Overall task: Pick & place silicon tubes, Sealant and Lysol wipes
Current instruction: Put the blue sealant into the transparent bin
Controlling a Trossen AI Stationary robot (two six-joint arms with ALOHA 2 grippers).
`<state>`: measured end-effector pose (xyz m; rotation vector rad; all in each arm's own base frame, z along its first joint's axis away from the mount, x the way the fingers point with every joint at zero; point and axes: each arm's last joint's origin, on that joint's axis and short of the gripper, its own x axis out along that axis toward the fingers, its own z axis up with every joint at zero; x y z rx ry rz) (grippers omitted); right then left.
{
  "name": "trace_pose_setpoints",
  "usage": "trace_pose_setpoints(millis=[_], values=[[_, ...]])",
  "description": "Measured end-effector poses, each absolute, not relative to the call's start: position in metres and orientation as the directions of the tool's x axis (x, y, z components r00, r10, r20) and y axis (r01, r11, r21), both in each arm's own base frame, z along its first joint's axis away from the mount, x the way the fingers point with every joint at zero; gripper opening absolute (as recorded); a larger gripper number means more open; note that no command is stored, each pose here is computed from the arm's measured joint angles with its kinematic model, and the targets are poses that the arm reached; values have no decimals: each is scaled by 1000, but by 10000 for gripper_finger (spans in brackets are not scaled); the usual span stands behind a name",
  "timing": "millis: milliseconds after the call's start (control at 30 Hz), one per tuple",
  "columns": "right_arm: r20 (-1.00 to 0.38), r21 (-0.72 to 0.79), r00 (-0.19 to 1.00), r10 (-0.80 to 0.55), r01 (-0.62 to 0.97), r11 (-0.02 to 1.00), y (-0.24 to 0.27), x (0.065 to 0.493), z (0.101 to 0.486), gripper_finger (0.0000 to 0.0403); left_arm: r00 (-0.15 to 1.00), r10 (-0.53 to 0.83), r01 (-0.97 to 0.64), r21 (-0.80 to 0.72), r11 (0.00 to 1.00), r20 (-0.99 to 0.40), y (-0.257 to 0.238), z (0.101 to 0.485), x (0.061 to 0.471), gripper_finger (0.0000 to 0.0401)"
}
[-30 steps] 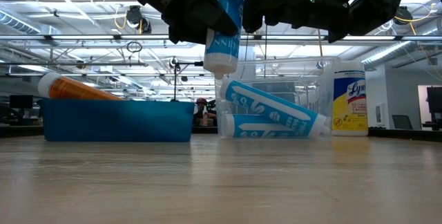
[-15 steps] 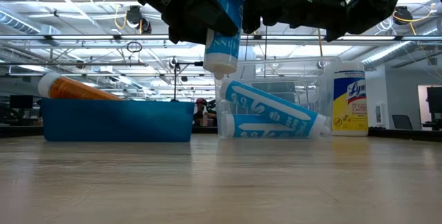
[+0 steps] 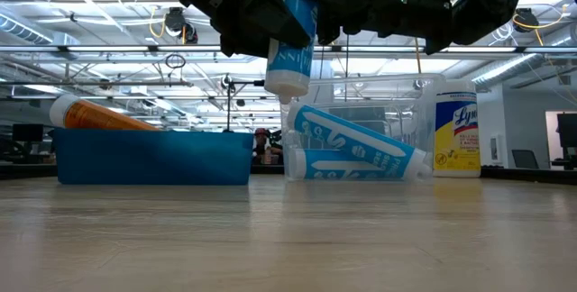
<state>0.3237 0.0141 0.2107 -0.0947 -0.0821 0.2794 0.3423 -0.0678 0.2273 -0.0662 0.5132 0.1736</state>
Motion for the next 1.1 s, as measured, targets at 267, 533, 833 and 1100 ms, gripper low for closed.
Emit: trace_pose_setpoints(millis=[267, 533, 833, 1100], values=[[57, -131, 958, 280, -271, 954, 14, 324, 210, 213, 858, 175, -216, -30, 976, -482, -67, 228, 343, 269], [41, -140, 959, 281, -273, 952, 14, 324, 208, 213, 860, 176, -232, -60, 971, -479, -67, 230, 342, 386], [44, -144, 959, 281, -272, 951, 14, 324, 208, 210, 857, 174, -229, -55, 972, -485, -67, 229, 342, 328], [40, -146, 959, 279, -271, 952, 14, 324, 208, 209, 833, 176, -219, -20, 976, -525, -65, 234, 333, 304]])
